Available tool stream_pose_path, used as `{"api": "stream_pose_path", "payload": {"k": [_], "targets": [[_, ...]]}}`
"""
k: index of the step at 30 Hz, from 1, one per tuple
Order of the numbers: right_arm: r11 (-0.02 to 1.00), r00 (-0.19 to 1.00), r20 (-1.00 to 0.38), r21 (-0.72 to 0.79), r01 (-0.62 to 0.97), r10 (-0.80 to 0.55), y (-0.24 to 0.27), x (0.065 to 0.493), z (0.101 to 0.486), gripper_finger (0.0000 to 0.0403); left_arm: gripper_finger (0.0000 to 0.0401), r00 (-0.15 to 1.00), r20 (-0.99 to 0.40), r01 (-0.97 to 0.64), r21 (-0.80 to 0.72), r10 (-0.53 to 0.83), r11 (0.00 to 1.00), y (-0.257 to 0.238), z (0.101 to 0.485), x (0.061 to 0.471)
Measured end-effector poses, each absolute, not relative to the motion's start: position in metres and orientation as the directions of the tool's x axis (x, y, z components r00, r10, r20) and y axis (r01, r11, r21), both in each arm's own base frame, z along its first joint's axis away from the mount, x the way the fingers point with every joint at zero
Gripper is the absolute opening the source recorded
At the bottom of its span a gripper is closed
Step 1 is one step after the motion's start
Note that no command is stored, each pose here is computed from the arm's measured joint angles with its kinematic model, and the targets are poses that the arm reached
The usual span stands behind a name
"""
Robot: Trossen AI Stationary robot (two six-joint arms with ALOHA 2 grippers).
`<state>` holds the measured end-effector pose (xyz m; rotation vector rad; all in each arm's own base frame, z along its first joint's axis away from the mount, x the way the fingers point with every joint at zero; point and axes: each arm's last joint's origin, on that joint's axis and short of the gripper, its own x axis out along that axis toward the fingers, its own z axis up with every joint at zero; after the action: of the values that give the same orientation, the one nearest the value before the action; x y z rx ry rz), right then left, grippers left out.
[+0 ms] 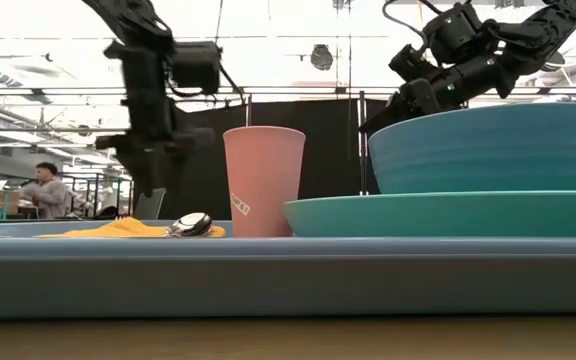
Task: Set up tray
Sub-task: Put the yellow knife on the yellow napkin
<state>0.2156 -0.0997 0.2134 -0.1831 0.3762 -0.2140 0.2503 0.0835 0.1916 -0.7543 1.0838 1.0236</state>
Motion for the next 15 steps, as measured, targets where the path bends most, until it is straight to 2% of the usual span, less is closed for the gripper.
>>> {"api": "stream_pose_path", "payload": {"k": [7,11,15], "targets": [[0.961,0.902,-0.351,-0.199,0.191,-0.252,-0.103,0.213,0.214,0.0006,0.0287,0.043,-0.979,-0.962,0.014,0.202,0.272,0.113,0.176,0.270],[0.963,0.883,-0.404,-0.216,0.161,-0.239,-0.100,0.210,0.210,0.0006,0.0298,-0.034,-0.986,-0.980,0.064,0.160,0.187,0.121,0.167,0.271],[0.966,0.867,-0.441,-0.208,0.152,-0.231,-0.099,0.206,0.208,0.0006,0.0290,-0.047,-0.990,-0.989,0.065,0.136,0.133,0.122,0.161,0.273]]}}
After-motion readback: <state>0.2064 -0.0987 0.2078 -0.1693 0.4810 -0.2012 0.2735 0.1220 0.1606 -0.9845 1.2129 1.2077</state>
